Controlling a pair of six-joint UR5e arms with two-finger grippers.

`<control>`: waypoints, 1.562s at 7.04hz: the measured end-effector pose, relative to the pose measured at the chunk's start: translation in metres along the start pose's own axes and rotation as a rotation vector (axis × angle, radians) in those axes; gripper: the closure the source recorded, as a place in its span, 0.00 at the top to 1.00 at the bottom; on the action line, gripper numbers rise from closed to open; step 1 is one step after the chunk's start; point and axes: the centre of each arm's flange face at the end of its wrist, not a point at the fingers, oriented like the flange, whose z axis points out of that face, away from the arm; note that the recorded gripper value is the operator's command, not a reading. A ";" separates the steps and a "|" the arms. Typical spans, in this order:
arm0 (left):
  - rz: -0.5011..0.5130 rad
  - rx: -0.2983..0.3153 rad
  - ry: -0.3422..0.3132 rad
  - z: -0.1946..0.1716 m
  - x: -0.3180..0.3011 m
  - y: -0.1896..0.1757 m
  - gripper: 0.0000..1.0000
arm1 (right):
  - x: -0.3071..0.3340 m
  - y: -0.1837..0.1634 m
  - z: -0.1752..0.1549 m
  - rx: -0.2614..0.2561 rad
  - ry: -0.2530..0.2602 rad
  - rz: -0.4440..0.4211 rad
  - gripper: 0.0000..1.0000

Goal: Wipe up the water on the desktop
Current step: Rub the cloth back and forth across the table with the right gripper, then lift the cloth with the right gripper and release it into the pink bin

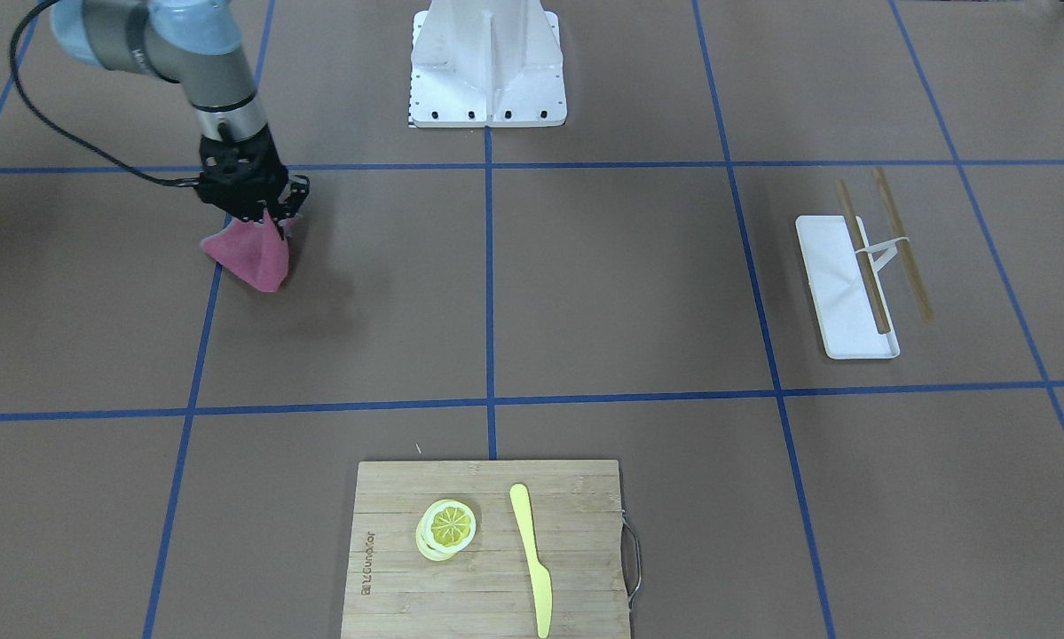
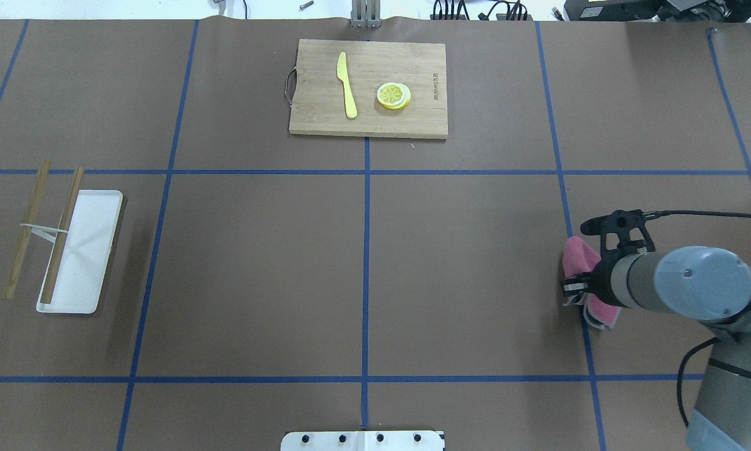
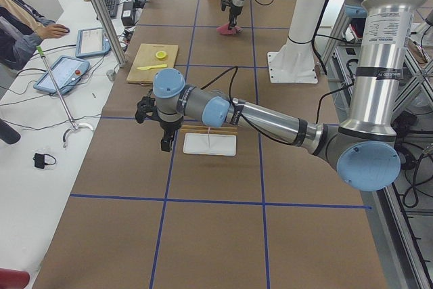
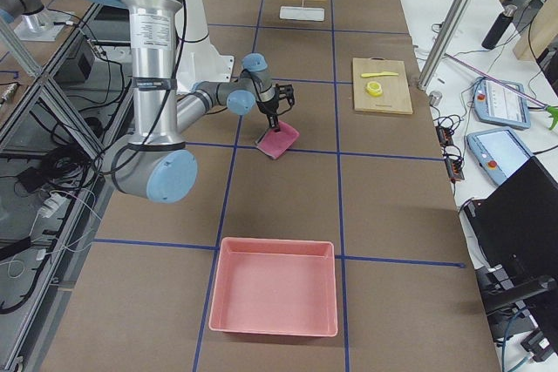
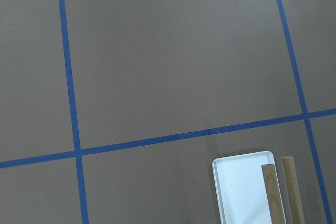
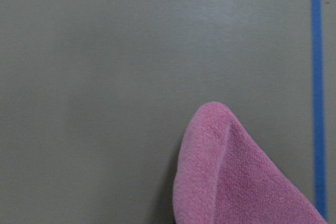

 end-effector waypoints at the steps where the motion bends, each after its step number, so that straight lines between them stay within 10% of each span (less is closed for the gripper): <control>1: -0.004 -0.004 0.000 0.001 -0.001 0.001 0.98 | -0.051 0.003 -0.012 0.005 0.001 0.027 0.00; 8: -0.021 -0.012 0.000 0.004 -0.005 0.004 0.98 | 0.049 -0.005 -0.019 -0.004 0.173 -0.082 0.00; 11: -0.024 -0.012 0.002 0.003 -0.003 0.004 0.98 | 0.171 -0.035 -0.032 -0.031 0.143 -0.129 0.00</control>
